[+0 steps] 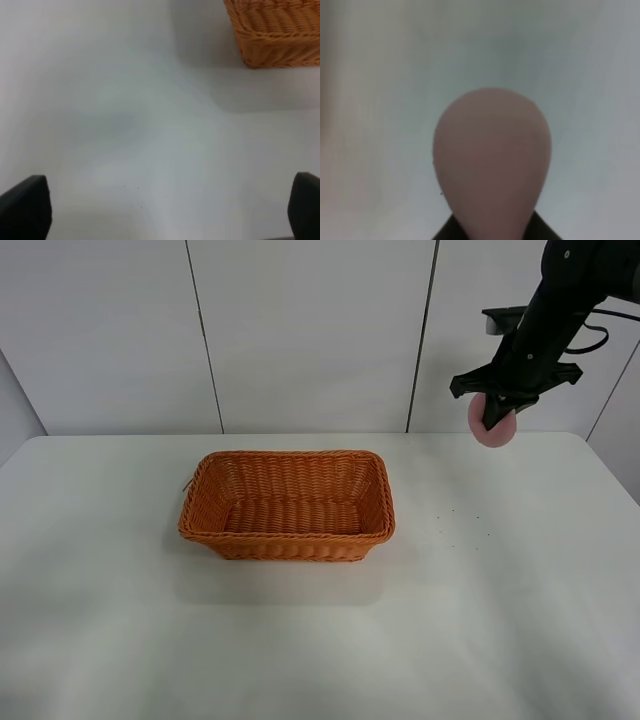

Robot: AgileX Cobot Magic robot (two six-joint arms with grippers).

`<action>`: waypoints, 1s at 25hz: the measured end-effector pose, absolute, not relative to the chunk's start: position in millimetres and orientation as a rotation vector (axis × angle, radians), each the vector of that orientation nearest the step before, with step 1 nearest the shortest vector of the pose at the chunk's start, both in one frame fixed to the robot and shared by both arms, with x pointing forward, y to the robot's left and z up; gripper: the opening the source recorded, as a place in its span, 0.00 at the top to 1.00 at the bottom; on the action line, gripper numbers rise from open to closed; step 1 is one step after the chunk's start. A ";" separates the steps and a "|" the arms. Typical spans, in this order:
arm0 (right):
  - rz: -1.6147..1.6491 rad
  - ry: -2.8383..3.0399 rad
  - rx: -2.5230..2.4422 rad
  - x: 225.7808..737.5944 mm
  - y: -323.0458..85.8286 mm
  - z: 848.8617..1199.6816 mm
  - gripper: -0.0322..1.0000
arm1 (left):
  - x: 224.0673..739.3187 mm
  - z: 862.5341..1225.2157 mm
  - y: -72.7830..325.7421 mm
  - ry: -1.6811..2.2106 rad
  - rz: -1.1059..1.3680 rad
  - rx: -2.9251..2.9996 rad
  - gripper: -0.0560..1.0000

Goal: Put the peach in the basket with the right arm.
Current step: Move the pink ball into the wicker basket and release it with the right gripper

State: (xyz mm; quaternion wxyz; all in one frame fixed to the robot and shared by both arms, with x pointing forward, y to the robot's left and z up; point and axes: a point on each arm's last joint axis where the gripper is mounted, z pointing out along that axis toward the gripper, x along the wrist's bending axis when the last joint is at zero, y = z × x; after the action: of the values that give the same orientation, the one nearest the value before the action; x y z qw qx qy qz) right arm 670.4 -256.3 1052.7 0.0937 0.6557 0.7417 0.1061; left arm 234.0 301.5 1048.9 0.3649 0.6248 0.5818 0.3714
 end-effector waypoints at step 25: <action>0.507 2.633 1.331 627.7 0.7 965.9 0.96 | 234.0 1048.9 301.5 1.496 0.955 1.607 0.02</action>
State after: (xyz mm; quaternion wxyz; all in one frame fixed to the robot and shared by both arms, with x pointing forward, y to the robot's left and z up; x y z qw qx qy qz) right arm 627.7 0.7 965.9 0.0741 0.4433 0.8772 0.1689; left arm 234.0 301.5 1048.9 0.3649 0.6248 0.5818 0.3714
